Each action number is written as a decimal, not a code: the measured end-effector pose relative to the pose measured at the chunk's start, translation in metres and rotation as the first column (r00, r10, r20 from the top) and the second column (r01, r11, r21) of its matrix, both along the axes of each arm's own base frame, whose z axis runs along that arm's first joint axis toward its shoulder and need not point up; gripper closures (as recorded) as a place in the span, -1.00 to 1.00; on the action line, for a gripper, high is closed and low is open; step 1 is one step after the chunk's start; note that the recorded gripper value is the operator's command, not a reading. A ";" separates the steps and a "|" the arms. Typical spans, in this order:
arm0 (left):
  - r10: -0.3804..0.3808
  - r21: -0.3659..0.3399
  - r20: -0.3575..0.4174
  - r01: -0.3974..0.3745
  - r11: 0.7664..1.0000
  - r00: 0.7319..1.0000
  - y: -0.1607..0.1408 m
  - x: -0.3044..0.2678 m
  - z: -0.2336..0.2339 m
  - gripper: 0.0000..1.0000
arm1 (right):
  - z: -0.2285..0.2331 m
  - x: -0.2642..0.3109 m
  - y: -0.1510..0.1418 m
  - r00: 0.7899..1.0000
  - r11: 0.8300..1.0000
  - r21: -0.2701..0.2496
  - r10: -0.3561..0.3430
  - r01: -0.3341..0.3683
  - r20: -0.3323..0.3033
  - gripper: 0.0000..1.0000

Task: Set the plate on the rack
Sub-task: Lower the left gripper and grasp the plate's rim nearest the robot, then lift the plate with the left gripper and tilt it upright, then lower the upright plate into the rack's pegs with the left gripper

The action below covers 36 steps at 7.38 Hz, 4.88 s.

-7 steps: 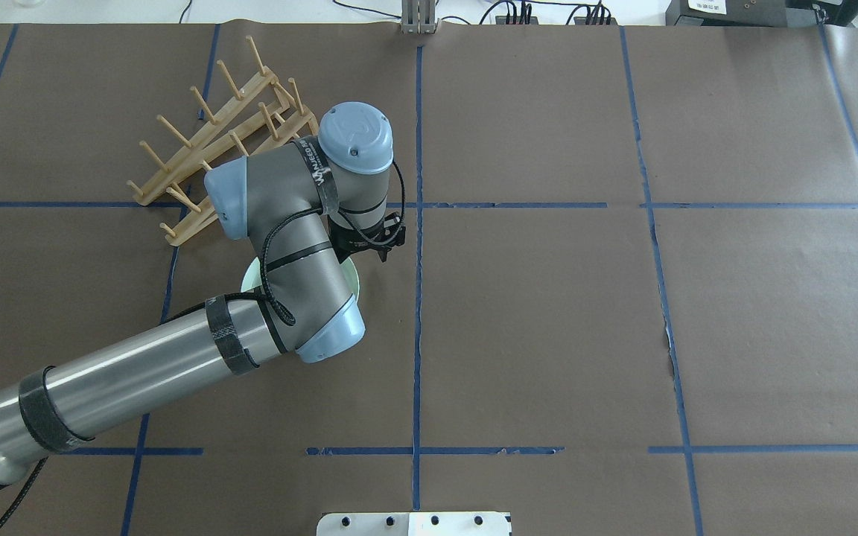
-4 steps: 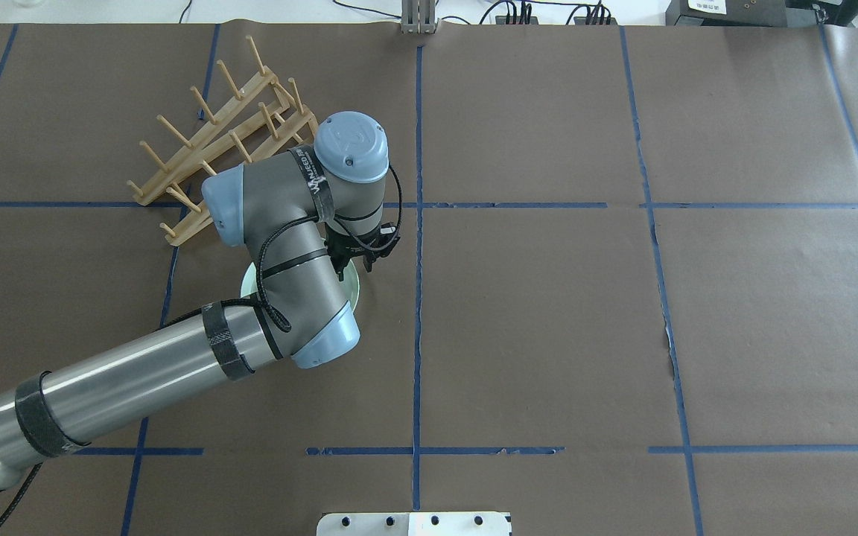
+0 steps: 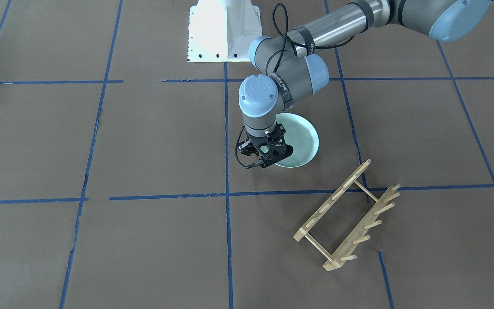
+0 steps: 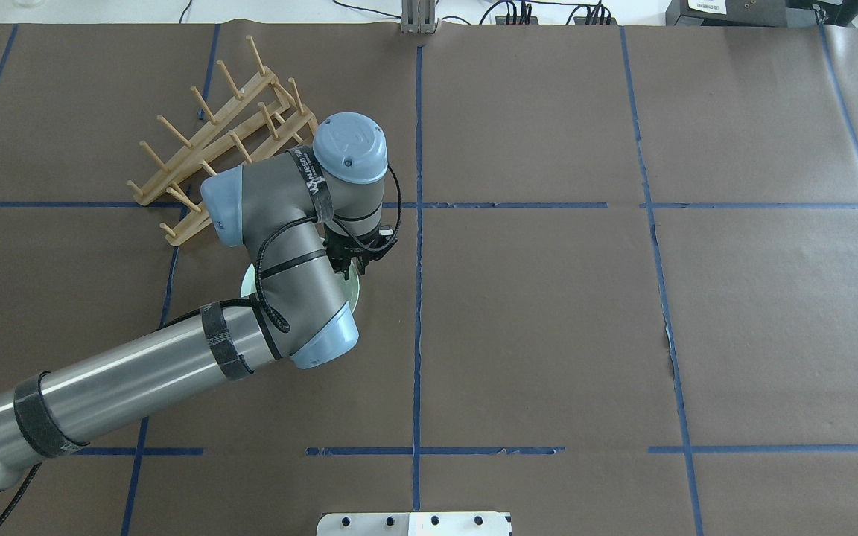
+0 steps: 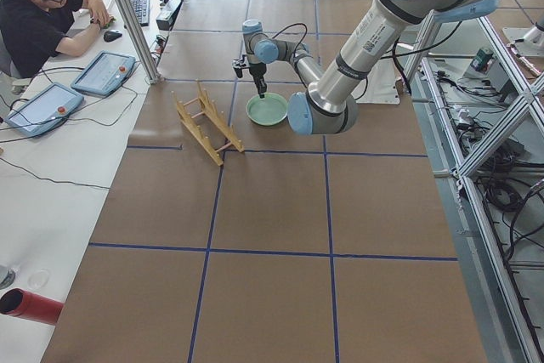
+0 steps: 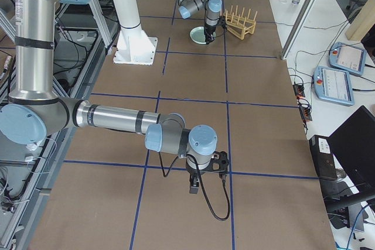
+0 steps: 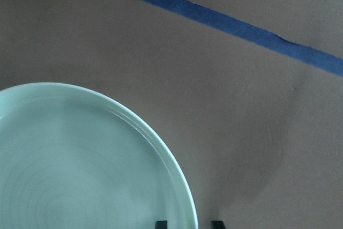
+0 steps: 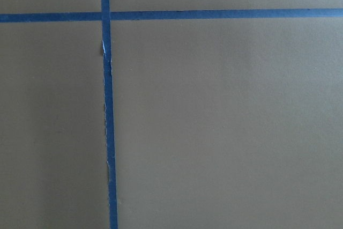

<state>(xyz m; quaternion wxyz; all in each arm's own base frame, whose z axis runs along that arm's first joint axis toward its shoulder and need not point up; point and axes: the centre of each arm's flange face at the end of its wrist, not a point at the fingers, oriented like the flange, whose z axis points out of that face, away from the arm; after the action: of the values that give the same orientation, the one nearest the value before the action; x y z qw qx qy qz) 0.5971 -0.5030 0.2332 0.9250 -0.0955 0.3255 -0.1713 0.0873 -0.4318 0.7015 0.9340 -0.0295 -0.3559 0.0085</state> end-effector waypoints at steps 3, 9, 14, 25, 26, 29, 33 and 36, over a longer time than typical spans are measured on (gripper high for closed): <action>-0.005 0.009 -0.031 0.006 1.000 1.000 -0.001 -0.004 -0.001 1.00 | 0.000 0.000 0.000 1.000 1.000 0.000 0.000 0.000 0.000 -1.00; -0.036 0.103 -0.329 0.073 0.992 0.944 -0.022 -0.131 -0.108 1.00 | 0.001 0.000 0.000 1.000 1.000 -0.001 0.000 0.000 0.000 -1.00; -0.049 0.253 -0.701 0.312 0.916 0.711 -0.070 -0.294 -0.139 1.00 | 0.000 0.000 0.000 1.000 1.000 0.000 0.001 -0.001 0.000 -1.00; -0.296 -0.029 -0.921 0.713 0.701 0.253 -0.136 -0.367 0.048 1.00 | 0.001 0.000 0.000 1.000 1.000 -0.001 0.000 0.000 0.000 -1.00; -0.304 -0.036 -0.920 0.718 0.695 0.248 -0.136 -0.361 0.051 1.00 | 0.001 0.000 0.000 1.000 1.000 -0.002 0.000 0.000 0.000 -1.00; -0.319 -0.050 -0.916 0.722 0.690 0.242 -0.131 -0.339 0.056 1.00 | 0.001 0.000 0.000 1.000 1.000 -0.001 0.000 0.000 0.000 -1.00; -0.338 -0.055 -0.906 0.721 0.691 0.255 -0.123 -0.319 0.073 1.00 | 0.000 0.000 0.000 1.000 1.000 -0.001 0.000 0.000 0.000 -1.00; -0.352 -0.059 -0.896 0.713 0.698 0.271 -0.120 -0.309 0.084 -0.99 | 0.001 0.000 0.000 1.000 1.000 -0.001 0.000 0.000 0.000 -1.00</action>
<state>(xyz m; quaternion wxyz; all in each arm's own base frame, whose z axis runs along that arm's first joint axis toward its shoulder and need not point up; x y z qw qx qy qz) 0.2880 -0.6227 0.3174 0.5150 0.1207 0.7759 -0.3438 0.0874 -0.4317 0.7020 0.9340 -0.0300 -0.3559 0.0088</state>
